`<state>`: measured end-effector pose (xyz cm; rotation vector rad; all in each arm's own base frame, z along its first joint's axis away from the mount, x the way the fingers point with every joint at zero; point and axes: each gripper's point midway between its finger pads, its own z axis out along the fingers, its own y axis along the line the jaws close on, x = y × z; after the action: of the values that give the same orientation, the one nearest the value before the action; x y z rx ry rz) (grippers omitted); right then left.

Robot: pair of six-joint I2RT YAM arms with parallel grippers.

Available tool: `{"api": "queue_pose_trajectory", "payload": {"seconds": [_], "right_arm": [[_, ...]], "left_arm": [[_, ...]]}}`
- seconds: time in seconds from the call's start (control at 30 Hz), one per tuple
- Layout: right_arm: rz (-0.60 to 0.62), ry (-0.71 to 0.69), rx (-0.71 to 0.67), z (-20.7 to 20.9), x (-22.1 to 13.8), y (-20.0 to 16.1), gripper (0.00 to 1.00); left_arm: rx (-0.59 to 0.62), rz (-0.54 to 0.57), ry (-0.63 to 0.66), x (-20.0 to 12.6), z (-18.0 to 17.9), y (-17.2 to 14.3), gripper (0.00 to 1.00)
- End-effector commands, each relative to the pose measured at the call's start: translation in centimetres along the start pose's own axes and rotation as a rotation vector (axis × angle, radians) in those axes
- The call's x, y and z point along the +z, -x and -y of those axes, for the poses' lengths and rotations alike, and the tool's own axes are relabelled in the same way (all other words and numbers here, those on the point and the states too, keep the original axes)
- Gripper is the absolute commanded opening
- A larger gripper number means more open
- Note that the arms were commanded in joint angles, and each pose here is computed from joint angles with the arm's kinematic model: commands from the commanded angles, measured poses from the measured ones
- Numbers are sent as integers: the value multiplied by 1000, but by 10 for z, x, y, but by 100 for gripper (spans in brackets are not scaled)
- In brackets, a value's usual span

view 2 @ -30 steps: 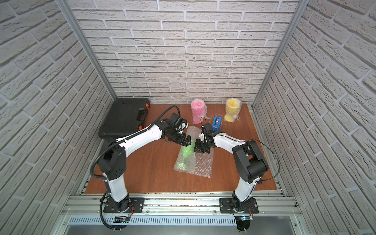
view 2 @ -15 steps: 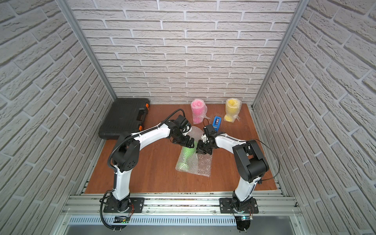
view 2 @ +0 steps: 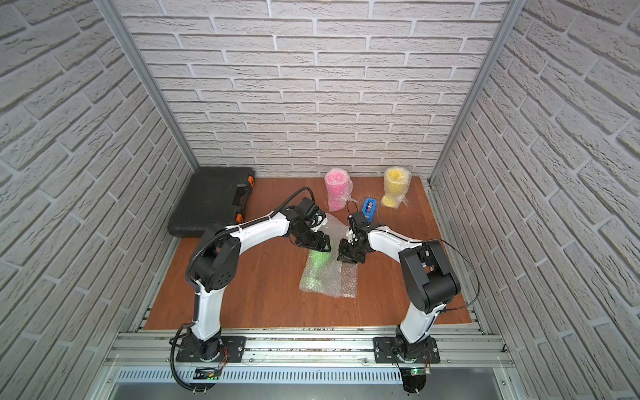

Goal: Wrap wine glasses in bubble wrap
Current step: Wrap the wine glass in bubble wrap.

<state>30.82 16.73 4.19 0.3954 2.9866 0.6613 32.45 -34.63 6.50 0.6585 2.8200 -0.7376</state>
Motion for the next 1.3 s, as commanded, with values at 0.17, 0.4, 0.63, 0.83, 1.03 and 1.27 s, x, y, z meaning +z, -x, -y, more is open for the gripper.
{"api": "queue_pose_trajectory", "payload": {"seconds": [0.17, 0.4, 0.63, 0.83, 1.03, 1.27], "right_arm": [[61, 147, -53, -41, -33, 11, 31], [-55, 242, -69, -71, 1, 8, 25], [-154, 307, -114, -113, 37, -5, 20], [-228, 389, -163, -135, 48, -29, 19], [-265, 373, -176, -128, 51, -43, 20], [-157, 181, -146, -96, 32, -38, 21]], "left_arm": [[-73, 36, -64, -10, -19, -10, 74], [-123, 65, -96, -24, -36, -20, 74], [-153, 84, -39, -46, -57, -39, 80], [-193, 80, -39, -38, -68, -49, 86], [-221, 112, -61, -36, -71, -45, 82], [-271, 167, -93, -44, -82, -47, 79]]}}
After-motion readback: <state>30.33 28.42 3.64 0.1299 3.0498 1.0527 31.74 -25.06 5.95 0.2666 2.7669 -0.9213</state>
